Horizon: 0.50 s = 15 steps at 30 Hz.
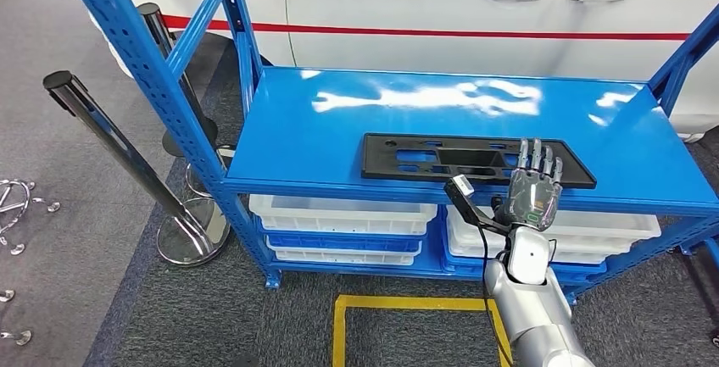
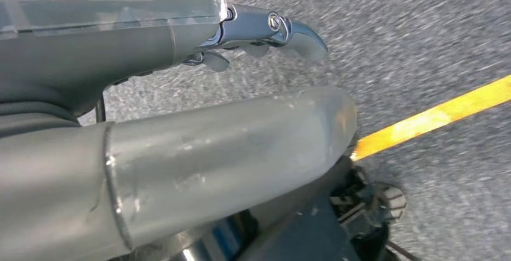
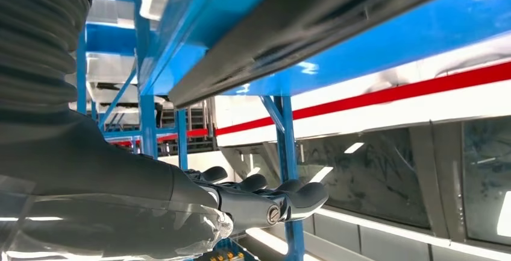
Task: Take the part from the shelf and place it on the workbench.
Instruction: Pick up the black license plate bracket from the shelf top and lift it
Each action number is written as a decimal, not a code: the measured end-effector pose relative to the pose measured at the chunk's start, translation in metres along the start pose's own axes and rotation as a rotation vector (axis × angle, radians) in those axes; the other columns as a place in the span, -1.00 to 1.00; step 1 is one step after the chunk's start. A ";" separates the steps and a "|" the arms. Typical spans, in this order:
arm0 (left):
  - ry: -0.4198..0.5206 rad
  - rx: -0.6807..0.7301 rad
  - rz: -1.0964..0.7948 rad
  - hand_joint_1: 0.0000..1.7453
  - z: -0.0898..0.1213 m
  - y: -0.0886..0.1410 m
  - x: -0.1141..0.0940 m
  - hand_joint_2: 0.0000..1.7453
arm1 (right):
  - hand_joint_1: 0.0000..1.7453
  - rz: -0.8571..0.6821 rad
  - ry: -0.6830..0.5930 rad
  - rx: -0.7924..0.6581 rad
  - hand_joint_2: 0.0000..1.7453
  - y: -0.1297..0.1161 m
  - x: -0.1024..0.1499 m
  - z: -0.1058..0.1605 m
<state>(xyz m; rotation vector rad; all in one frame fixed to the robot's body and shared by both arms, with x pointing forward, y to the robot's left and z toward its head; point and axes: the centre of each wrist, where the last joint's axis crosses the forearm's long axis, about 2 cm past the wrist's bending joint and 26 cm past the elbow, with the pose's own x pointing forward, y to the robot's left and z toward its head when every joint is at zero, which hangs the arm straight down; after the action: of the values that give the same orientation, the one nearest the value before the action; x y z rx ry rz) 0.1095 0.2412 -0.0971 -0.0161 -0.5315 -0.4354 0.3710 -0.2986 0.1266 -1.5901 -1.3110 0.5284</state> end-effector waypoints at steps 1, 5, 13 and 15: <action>-0.003 0.000 0.000 -1.00 0.000 0.000 0.001 -1.00 | -1.00 0.001 -0.003 0.000 1.00 0.000 0.001 0.000; -0.010 0.003 -0.004 -1.00 -0.001 0.001 0.002 -1.00 | -1.00 0.006 -0.017 0.002 1.00 0.001 0.004 0.002; 0.003 0.022 0.004 -1.00 0.000 0.000 0.000 -1.00 | -0.83 0.009 -0.041 0.002 1.00 0.001 0.010 0.005; 0.011 0.035 0.010 -1.00 0.000 0.001 -0.001 -1.00 | -0.55 0.011 -0.043 0.004 1.00 0.002 0.010 0.006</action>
<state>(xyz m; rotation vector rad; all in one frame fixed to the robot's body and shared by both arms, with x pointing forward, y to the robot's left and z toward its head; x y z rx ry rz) 0.1091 0.2425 -0.0973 0.0167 -0.5283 -0.4159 0.3706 -0.2871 0.1248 -1.5911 -1.3332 0.5738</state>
